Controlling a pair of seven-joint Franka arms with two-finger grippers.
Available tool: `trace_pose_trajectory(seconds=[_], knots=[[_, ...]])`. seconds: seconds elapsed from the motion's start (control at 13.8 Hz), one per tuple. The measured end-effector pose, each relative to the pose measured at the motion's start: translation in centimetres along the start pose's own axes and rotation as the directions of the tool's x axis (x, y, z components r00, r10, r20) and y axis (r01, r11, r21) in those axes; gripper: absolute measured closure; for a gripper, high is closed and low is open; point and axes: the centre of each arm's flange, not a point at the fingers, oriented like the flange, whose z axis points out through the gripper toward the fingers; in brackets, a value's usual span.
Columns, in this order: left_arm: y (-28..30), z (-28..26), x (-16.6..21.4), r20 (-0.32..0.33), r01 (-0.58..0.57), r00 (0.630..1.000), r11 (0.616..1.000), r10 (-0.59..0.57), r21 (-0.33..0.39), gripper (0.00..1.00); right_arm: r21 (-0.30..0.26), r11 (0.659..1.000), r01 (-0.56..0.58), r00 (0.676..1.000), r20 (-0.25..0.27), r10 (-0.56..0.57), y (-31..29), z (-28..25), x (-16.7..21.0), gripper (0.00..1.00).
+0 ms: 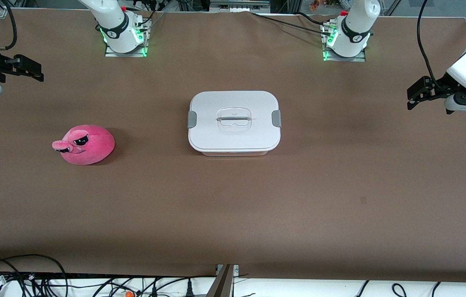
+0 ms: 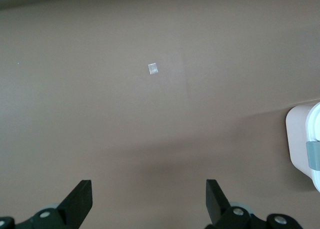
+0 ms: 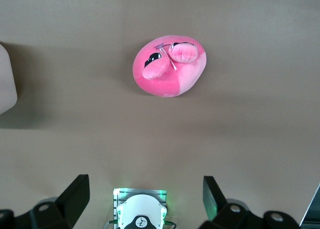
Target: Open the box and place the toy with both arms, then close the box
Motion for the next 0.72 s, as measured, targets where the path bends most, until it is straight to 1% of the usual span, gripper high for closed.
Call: trace_pose_trajectory(seconds=[0.29, 0.72], knots=[[-0.07, 0.03, 0.01, 0.001, 0.001, 1.000, 1.000, -0.001, 0.000, 0.00, 0.000, 1.000, 0.000, 1.000, 0.001, 0.000, 0.00, 0.07, 0.06, 0.00], [-0.10, 0.88, 0.28, 0.023, 0.001, 1.000, 1.000, -0.001, -0.002, 0.00, 0.000, 1.000, 0.000, 1.000, 0.000, 0.000, 0.01, 0.06, 0.07, 0.00]])
